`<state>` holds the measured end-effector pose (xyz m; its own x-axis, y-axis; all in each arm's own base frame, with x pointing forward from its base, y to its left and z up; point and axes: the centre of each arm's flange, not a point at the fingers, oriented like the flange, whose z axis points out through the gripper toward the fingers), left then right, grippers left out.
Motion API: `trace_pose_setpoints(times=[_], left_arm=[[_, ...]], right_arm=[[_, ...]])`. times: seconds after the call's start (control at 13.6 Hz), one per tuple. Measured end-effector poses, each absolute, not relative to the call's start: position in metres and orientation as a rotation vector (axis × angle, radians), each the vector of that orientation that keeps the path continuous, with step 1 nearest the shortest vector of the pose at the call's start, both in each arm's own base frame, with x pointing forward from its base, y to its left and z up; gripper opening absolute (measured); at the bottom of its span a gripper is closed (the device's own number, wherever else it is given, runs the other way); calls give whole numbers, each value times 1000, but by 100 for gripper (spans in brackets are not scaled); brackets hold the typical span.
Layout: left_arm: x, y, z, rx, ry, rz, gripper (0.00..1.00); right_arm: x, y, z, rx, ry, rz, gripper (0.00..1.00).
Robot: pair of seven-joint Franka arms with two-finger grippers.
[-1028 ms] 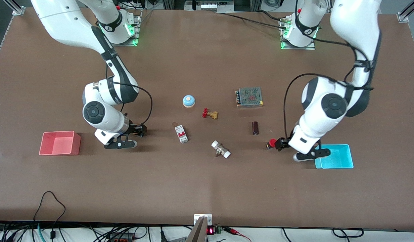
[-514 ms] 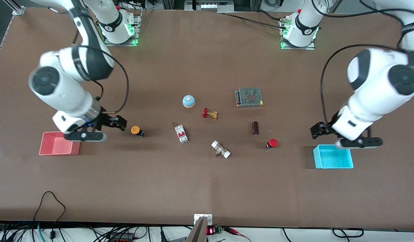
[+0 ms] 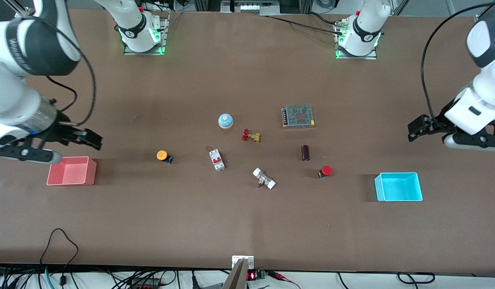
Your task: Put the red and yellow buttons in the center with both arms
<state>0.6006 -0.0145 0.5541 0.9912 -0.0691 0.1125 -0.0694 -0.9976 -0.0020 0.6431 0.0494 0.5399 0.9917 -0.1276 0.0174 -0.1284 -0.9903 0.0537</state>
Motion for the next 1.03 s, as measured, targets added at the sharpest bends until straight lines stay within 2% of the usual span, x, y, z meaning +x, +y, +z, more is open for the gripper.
trace_pose_setpoints(times=[0.37, 0.66, 1.03], left_arm=[[582, -7, 584, 3132, -151, 215, 100], [569, -5, 586, 3132, -156, 217, 100], [560, -4, 621, 3129, -154, 273, 100]], right_arm=[[616, -29, 596, 3079, -26, -2, 100], [601, -21, 596, 3089, -1, -57, 100], [584, -25, 599, 3098, -8, -78, 100]])
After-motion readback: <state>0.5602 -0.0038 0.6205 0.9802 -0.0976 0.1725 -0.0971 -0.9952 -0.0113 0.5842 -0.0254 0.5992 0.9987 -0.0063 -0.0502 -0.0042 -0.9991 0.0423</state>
